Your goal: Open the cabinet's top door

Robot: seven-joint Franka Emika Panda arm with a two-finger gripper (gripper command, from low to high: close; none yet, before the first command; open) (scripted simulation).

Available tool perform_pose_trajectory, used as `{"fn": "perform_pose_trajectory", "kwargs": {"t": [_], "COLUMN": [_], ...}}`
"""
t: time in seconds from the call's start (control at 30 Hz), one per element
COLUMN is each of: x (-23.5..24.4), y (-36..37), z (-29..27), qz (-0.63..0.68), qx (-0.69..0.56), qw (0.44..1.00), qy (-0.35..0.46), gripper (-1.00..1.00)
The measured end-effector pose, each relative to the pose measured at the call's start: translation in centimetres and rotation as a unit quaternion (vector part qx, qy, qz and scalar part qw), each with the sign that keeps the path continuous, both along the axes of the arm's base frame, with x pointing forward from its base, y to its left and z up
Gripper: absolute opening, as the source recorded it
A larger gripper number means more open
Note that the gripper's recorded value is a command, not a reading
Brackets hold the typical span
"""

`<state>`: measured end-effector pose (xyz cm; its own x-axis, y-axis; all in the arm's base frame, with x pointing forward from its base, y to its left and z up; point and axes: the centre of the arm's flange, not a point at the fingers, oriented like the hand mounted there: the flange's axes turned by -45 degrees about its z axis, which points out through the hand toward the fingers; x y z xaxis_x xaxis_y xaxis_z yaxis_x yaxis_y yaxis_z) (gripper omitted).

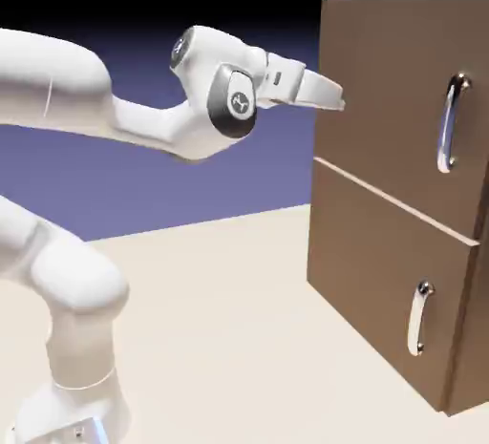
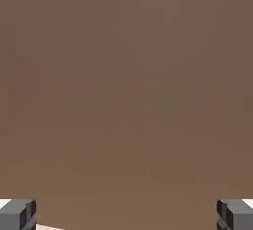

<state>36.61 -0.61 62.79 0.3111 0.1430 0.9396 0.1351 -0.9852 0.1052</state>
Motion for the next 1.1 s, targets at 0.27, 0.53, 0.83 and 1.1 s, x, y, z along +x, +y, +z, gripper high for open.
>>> {"fn": "perform_pose_trajectory", "kwargs": {"t": [0.27, 0.53, 0.83, 1.1], "x": [-0.6, 0.2, 3.1, 7.1], "y": [-3.6, -8.2, -13.5, -17.2], "z": [2.5, 2.5, -0.8, -6.5], "qz": [-0.001, -0.011, -0.026, -0.039], "qx": [0.012, 0.030, 0.052, 0.066], "qw": [0.998, 0.993, 0.987, 0.984], "qy": [-0.065, -0.115, -0.150, -0.161], "gripper": [0.00, 0.00, 0.00, 0.00]}}
